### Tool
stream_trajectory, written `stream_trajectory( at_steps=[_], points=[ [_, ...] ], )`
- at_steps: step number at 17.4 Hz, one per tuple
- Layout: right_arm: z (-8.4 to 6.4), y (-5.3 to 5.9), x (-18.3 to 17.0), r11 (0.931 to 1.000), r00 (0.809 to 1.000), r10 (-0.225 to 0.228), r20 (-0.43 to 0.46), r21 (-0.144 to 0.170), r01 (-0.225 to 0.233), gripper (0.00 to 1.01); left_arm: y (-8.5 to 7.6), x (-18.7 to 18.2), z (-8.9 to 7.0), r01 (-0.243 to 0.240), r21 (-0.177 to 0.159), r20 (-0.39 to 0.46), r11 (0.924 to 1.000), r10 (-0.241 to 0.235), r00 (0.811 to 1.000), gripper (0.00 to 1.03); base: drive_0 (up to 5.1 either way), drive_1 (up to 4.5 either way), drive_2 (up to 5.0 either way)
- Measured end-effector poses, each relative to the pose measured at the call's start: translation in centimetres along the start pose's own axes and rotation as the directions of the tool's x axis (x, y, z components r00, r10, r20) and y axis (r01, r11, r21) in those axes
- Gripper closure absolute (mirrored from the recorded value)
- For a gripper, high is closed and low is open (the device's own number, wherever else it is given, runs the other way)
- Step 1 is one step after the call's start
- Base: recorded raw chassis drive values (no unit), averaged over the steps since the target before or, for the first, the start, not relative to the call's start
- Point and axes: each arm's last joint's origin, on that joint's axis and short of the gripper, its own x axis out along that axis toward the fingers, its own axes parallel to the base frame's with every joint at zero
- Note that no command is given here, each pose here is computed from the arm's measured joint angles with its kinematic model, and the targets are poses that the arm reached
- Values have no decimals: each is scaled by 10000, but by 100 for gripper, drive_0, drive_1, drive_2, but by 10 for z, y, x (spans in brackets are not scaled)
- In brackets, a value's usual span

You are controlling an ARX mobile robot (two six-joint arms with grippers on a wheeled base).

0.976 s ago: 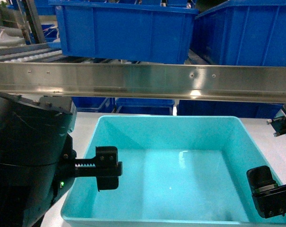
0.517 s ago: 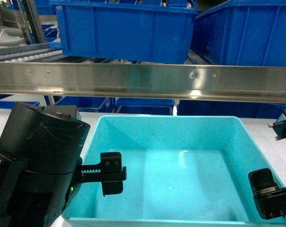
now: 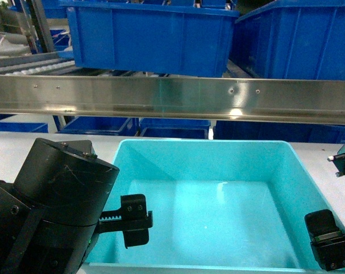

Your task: Organize blue bins on left shelf correctly

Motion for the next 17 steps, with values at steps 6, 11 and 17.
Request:
stream_trajectory(
  at_steps=[6, 11, 17],
  points=[
    [-1, 0, 0, 10000, 10000, 0, -23, -85, 0, 28, 0, 0, 0, 3, -84, -2, 10000, -3, 10000, 25, 0, 0, 0],
    [-1, 2, 0, 9997, 9998, 188, -24, -159, -189, 59, 0, 0, 0, 101, -111, -28, 9999, -101, 9999, 58, 0, 0, 0],
    [1, 4, -1, 9975, 9983, 559, 152, 413, -565, 98, -6, -2, 0, 680, -144, -13, 9976, -680, 9977, 101, 0, 0, 0]
  ],
)
